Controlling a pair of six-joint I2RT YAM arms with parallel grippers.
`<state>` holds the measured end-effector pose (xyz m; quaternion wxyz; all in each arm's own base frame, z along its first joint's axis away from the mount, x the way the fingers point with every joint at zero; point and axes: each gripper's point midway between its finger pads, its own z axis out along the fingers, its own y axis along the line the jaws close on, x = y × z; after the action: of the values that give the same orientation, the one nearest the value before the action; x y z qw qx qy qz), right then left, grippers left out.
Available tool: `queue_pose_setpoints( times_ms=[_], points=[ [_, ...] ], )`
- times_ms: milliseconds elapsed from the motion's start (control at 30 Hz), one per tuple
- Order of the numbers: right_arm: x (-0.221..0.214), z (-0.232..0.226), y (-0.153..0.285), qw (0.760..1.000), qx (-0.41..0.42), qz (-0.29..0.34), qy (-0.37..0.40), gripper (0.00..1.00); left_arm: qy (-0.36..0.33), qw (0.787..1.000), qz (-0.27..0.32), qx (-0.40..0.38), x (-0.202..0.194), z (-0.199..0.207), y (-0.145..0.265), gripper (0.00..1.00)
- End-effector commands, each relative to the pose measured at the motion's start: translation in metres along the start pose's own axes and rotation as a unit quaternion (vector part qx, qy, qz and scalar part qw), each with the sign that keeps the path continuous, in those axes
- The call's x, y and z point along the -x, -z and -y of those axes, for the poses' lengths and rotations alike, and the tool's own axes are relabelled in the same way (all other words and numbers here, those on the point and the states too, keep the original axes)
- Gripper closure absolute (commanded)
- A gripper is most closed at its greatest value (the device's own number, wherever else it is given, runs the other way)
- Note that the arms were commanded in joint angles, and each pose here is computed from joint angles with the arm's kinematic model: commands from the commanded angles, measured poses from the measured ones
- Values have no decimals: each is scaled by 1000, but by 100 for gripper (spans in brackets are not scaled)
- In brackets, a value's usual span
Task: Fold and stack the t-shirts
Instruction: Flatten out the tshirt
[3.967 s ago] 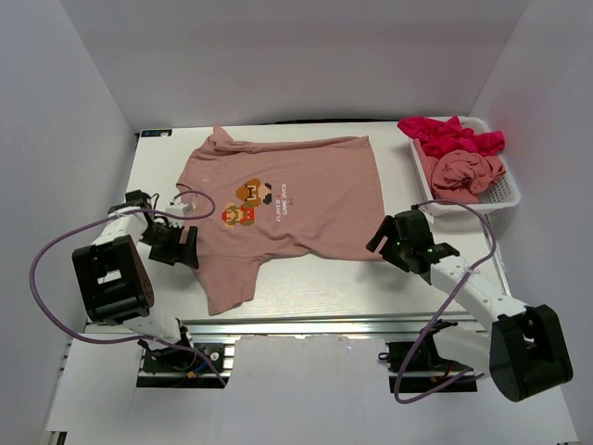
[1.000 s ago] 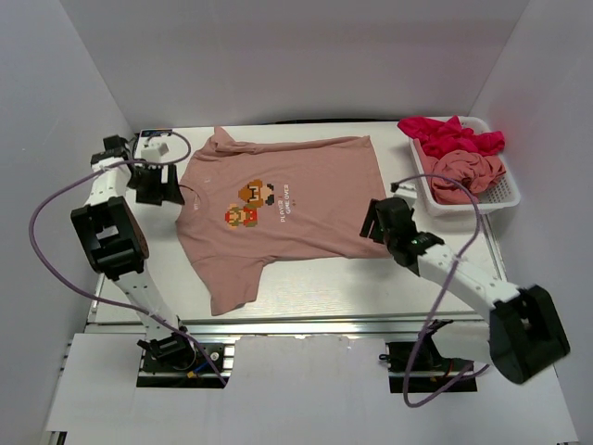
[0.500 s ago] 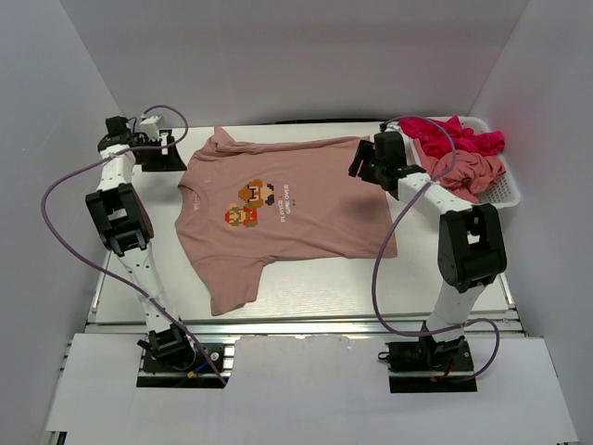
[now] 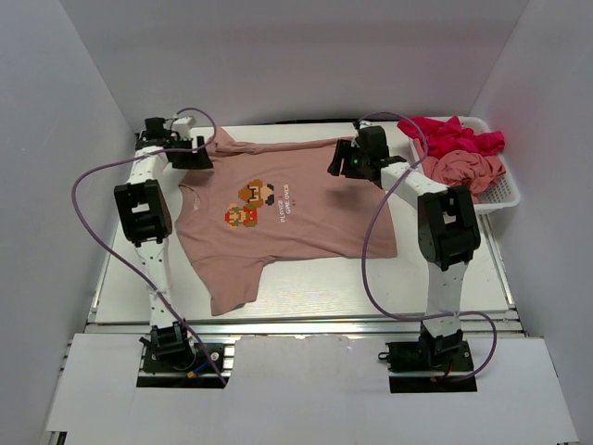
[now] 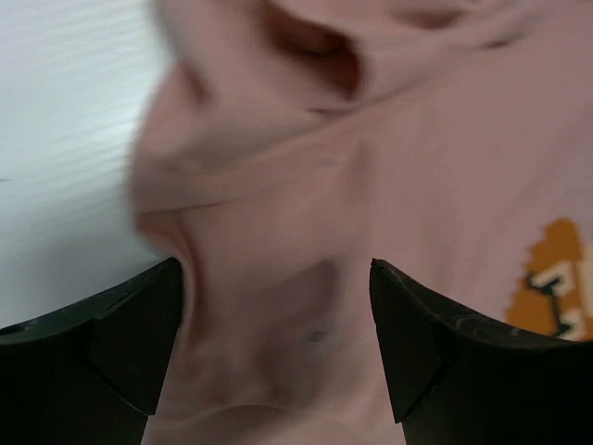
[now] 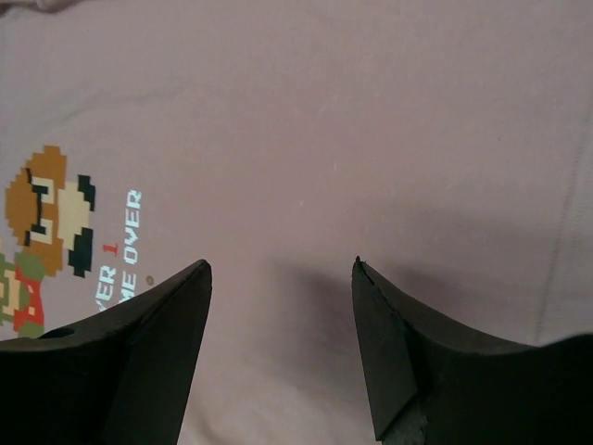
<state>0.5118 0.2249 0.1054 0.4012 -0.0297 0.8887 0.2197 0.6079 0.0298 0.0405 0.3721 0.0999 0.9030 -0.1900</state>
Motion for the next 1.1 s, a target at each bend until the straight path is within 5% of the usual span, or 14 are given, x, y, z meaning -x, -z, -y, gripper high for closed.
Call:
queue_pose_setpoints(
  times_ms=[0, 233, 433, 767, 1067],
  points=[
    [10, -13, -2, 1000, 24, 2, 13, 33, -44, 996, 82, 1, 83, 64, 56, 11],
    [-3, 9, -3, 999, -17, 3, 38, 32, -84, 981, 174, 29, 151, 114, 101, 8],
    [-5, 15, -8, 999, -31, -3, 36, 33, -88, 963, 209, 147, 173, 89, 99, 7],
    [3, 23, -10, 998, -59, 2, 38, 32, -150, 988, 38, 6, 71, 156, 1, 7],
    [1, 58, -29, 993, -114, -22, 18, 32, -133, 991, 5, -8, 42, 153, -38, 7]
  ],
)
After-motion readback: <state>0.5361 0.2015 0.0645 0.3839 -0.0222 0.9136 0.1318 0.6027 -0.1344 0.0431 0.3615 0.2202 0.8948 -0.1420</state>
